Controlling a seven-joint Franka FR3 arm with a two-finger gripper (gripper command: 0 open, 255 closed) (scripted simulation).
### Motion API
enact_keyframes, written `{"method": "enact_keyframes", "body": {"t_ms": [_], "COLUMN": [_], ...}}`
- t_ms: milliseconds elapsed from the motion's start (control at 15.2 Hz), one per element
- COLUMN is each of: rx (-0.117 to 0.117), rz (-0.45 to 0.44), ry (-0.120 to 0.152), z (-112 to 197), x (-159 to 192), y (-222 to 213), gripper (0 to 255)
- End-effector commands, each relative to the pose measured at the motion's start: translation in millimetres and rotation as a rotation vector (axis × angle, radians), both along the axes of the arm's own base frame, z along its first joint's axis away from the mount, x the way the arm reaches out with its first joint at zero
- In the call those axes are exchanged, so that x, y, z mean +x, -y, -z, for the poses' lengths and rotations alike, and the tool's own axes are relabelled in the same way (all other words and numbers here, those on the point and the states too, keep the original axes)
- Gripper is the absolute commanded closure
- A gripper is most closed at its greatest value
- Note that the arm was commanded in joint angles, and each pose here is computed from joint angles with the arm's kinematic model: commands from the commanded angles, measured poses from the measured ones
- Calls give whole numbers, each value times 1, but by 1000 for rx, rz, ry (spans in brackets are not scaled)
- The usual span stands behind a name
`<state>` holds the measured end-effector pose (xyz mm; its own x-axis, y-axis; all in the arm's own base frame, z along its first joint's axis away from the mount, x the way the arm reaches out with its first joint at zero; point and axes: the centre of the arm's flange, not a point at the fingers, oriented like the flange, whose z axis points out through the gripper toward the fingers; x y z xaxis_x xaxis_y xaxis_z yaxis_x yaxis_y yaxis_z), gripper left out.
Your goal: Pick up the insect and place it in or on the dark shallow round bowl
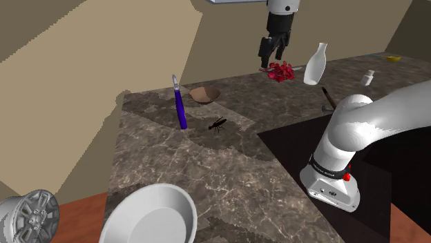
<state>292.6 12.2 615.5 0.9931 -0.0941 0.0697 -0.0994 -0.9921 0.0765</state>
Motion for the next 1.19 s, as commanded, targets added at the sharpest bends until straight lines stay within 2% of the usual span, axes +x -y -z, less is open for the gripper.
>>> {"method": "enact_keyframes", "body": {"t_ms": [0,594,1122], "rx": [0,-29,-54], "rz": [0,-300,-567], "ry": [0,-80,-151], "z": [0,85,167], "x": [0,80,133], "y": [0,-43,-96], "gripper": [0,0,0]}}
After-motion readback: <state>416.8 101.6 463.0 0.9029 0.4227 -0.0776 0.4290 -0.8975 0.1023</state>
